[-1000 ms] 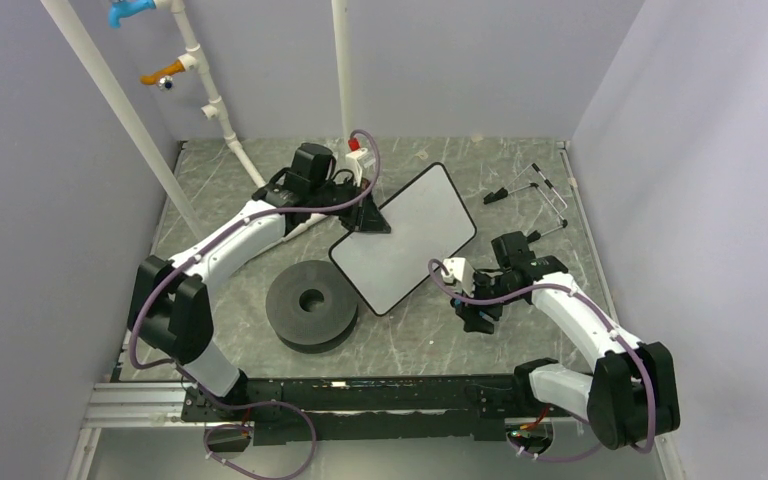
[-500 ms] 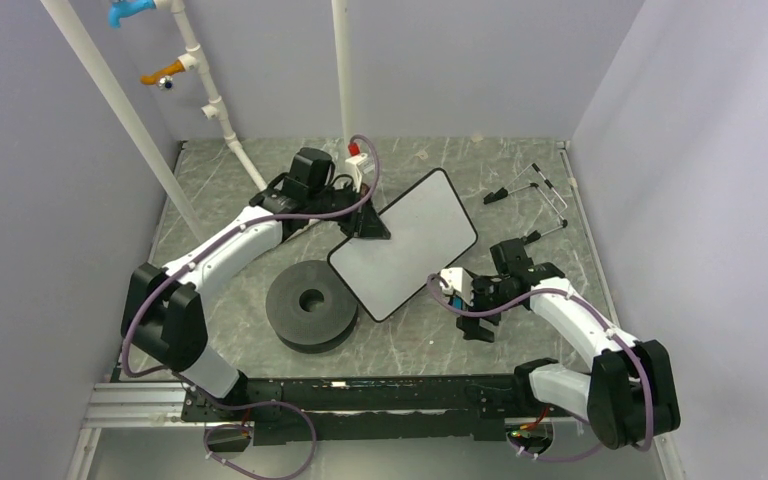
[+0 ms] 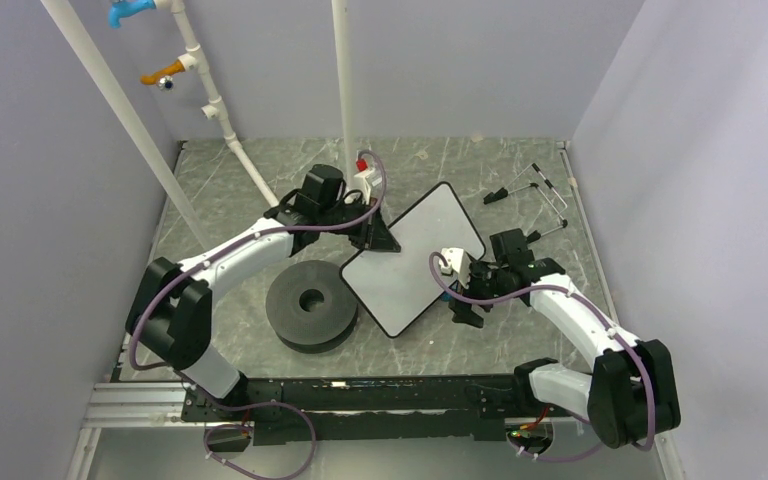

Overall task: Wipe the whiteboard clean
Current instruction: Place the whiteboard eraser at the center of the board, then pass from the left arm to the right

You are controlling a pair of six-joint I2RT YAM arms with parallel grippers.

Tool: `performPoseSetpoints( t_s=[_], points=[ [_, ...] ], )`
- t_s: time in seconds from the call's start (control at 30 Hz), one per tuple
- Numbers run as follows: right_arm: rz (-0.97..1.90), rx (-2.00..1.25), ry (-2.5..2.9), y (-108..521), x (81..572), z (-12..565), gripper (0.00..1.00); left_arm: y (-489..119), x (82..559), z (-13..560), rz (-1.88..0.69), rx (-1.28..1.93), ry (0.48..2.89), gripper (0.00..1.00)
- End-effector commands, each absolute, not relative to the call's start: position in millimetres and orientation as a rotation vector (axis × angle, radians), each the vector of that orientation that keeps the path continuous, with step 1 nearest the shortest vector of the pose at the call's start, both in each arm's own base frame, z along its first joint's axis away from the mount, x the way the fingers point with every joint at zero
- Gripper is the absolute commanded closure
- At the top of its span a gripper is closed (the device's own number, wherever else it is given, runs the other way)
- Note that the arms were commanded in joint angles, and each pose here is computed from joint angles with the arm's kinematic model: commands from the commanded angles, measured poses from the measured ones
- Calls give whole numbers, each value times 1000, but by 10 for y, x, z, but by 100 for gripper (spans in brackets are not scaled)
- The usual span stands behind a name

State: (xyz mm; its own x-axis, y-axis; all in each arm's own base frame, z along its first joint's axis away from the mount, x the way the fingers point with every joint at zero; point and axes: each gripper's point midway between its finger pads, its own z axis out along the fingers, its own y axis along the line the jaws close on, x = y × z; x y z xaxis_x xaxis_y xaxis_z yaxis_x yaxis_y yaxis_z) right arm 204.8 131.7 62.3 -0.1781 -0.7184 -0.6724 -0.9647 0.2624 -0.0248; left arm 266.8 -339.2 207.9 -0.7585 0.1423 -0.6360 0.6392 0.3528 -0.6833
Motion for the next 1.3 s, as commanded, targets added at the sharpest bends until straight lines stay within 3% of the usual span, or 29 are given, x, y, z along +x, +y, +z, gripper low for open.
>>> performPoseSetpoints(
  t_s=[0.0, 0.2, 0.4, 0.6, 0.97, 1.27],
  points=[
    [568, -1455, 1906, 1449, 2218, 883, 11, -3545, 2723, 2302, -1428, 721, 2042, 100],
    [609, -1472, 1901, 1464, 2129, 1013, 11, -3520, 2750, 2087, -1384, 722, 2097, 100],
    [757, -1635, 1824, 1503, 1822, 1258, 11, -3516, 2693, 2216, -1387, 828, 2035, 100],
    [769, -1625, 1689, 1608, 1811, 1909, 11, -3436, 2607, 2465, -1333, 959, 1961, 100],
    [679, -1533, 1579, 1701, 2030, 3036, 8, -3259, 2398, 2398, -1102, 1193, 1952, 100],
    [762, -1576, 1733, 1739, 2291, 2840, 7, -3341, 2175, 2513, -961, 1419, 1795, 100]
  ],
)
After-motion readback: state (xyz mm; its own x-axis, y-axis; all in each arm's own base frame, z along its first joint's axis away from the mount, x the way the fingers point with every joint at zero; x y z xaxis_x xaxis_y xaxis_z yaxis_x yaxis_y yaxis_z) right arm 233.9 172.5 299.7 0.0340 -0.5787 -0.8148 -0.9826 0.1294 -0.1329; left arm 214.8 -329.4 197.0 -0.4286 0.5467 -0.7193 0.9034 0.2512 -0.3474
